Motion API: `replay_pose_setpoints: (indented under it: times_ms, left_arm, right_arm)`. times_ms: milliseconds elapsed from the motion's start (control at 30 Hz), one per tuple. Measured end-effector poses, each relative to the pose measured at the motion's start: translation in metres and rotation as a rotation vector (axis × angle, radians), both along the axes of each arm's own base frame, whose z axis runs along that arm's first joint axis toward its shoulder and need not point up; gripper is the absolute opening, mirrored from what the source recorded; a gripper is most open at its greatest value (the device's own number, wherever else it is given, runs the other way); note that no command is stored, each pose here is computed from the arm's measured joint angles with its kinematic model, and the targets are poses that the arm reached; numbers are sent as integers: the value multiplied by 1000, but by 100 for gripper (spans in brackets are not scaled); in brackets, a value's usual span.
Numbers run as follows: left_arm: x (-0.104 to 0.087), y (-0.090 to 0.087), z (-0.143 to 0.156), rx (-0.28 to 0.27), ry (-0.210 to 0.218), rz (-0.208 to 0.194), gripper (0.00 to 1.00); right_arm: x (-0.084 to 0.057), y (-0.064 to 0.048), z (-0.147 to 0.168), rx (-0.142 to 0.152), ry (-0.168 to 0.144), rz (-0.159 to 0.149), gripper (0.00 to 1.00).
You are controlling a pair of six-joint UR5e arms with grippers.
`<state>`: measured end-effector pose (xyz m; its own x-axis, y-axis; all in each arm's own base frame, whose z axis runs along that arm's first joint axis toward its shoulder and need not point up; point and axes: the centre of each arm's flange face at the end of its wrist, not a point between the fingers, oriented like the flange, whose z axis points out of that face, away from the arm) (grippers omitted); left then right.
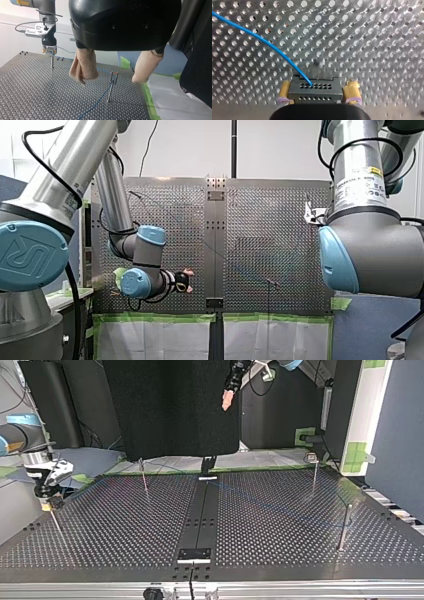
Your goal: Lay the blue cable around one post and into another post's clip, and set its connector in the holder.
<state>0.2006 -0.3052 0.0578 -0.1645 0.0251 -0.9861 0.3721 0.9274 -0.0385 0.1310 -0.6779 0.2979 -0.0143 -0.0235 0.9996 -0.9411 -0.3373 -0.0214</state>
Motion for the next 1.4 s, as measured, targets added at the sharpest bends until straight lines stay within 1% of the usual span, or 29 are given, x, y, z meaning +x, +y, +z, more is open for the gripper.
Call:
replay_pose_setpoints:
  times_ms: [700,933,1100,1400]
  left_arm:
    - [0,0,0,1,2,3,100]
    - [0,1,0,-20,15,10,100]
    - [3,-1,2,-49,2,15,100]
    - [4,-1,2,-56,-3,17,100]
  right_arm:
    - [-1,0,0,0,0,-2,89]
    - [-1,0,0,0,0,-2,89]
    - [-1,0,0,0,0,-2,89]
    - [-1,0,0,0,0,-2,89]
